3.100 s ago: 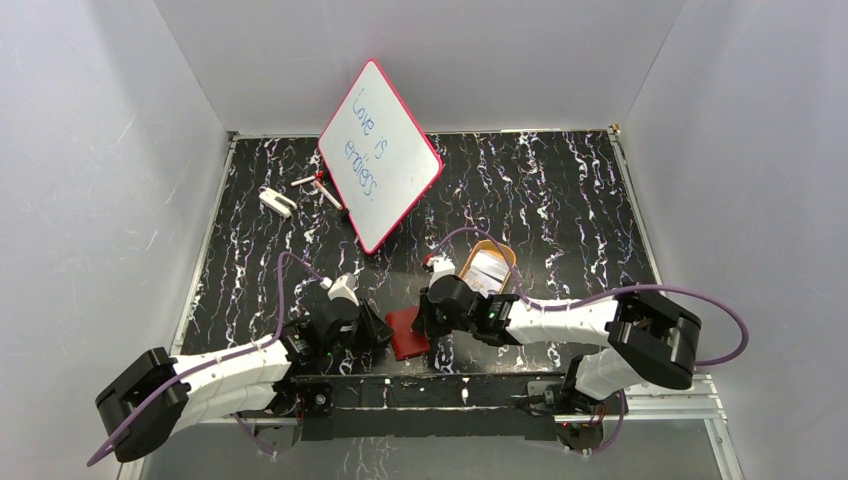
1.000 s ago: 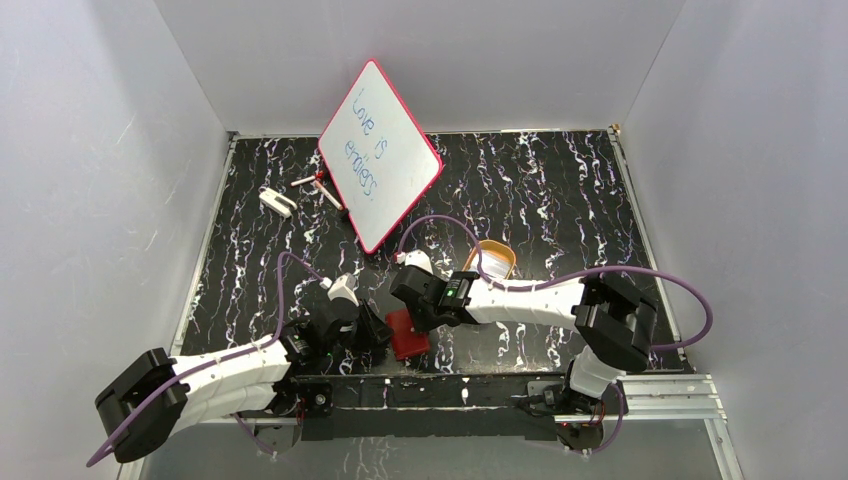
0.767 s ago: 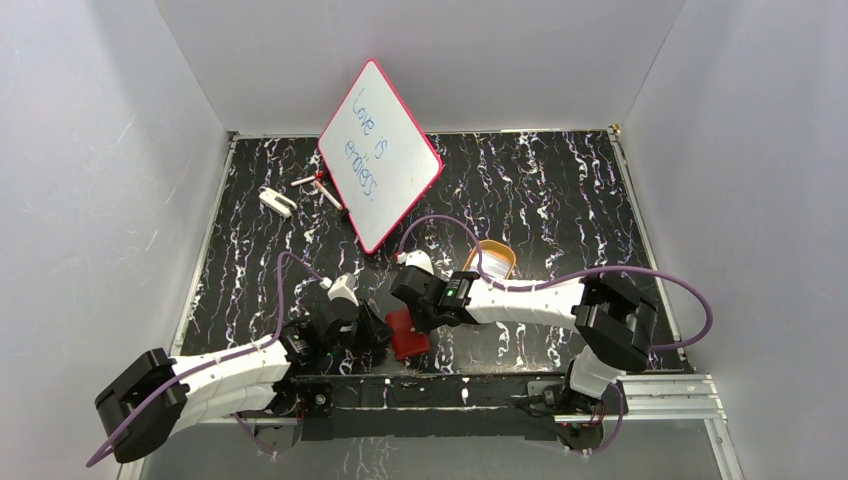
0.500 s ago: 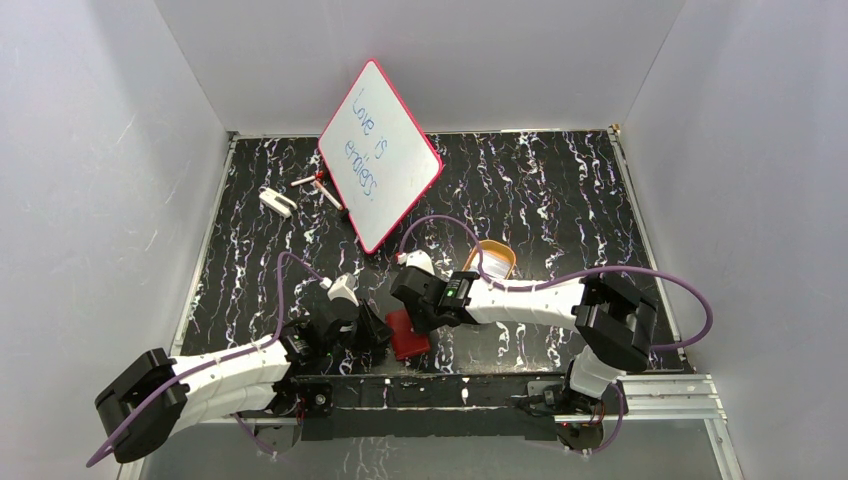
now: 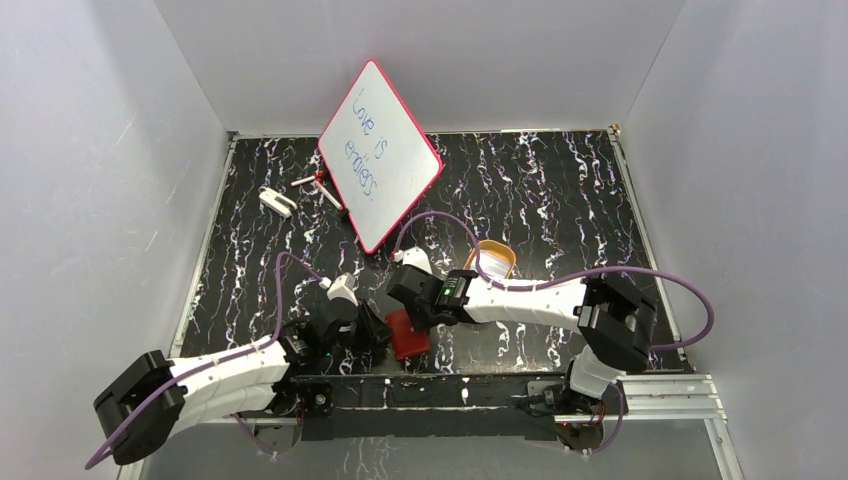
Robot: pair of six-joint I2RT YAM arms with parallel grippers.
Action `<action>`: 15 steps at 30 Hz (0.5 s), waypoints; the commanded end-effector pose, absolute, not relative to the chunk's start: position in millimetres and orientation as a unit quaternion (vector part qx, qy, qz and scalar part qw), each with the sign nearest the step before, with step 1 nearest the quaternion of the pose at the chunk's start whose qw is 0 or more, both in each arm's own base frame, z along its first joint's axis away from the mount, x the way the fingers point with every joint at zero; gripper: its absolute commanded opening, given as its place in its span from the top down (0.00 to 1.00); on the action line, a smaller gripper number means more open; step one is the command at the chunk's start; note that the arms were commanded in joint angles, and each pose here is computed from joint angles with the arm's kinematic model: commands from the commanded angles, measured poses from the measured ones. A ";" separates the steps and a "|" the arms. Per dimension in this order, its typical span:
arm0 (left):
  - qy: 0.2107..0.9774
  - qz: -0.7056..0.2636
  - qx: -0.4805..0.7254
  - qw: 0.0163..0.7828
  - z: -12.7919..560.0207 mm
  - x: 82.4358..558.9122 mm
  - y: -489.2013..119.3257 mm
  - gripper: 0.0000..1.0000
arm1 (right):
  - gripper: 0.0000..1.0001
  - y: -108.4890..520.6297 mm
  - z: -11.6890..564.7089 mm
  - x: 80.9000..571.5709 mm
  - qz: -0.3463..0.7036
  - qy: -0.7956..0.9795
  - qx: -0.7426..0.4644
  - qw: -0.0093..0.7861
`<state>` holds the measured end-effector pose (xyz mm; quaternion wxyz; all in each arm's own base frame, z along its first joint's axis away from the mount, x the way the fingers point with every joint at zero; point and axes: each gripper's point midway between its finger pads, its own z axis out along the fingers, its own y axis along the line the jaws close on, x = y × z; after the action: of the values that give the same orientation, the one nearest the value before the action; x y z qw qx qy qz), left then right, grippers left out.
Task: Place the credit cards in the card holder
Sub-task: Close the card holder at the center of the board.
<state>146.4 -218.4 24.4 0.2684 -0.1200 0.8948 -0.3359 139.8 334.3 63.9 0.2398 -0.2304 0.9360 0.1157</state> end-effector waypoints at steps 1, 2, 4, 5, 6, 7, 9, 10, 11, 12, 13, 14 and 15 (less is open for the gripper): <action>0.891 -0.334 -0.127 0.280 30.8 151.9 -217.1 0.84 | 0.66 337.0 68.3 143.6 0.106 0.935 -0.229 0.247; 0.892 -0.333 -0.127 0.279 30.5 151.8 -217.0 0.84 | 0.66 336.4 67.7 143.4 0.105 0.936 -0.228 0.247; 0.892 -0.333 -0.127 0.279 30.3 151.8 -216.9 0.84 | 0.67 335.2 66.2 142.8 0.104 0.937 -0.227 0.246; 0.892 -0.333 -0.127 0.279 30.2 151.8 -217.0 0.84 | 0.68 334.4 65.3 142.8 0.102 0.937 -0.227 0.245; 0.892 -0.334 -0.126 0.279 30.7 151.9 -217.4 0.84 | 0.69 333.9 64.7 142.6 0.101 0.937 -0.227 0.244; 0.892 -0.333 -0.125 0.279 30.5 151.7 -217.4 0.84 | 0.71 333.1 64.1 142.8 0.100 0.938 -0.227 0.244; 0.892 -0.334 -0.124 0.280 31.3 152.2 -217.9 0.84 | 0.74 332.4 62.4 142.5 0.098 0.938 -0.227 0.242; 0.892 -0.333 -0.124 0.280 31.2 152.4 -218.0 0.84 | 0.75 332.1 61.8 142.6 0.098 0.938 -0.227 0.241; 0.892 -0.333 -0.124 0.280 31.1 152.4 -218.0 0.84 | 0.77 331.6 60.8 142.3 0.098 0.939 -0.227 0.240; 0.892 -0.333 -0.124 0.280 31.3 152.5 -218.1 0.84 | 0.79 331.6 59.8 142.0 0.099 0.939 -0.227 0.238; 0.892 -0.333 -0.124 0.279 31.3 152.5 -218.2 0.84 | 0.81 331.1 58.8 142.1 0.099 0.940 -0.227 0.236; 0.893 -0.332 -0.123 0.279 31.1 152.3 -218.1 0.84 | 0.83 330.7 57.9 142.0 0.099 0.940 -0.226 0.234; 0.893 -0.332 -0.124 0.279 30.8 152.3 -217.8 0.84 | 0.84 330.0 56.9 142.1 0.098 0.941 -0.226 0.232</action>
<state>145.9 -217.4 24.0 0.2682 -0.1200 0.8955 -0.3342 139.1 328.9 58.1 0.2331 -0.2327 0.9388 0.1013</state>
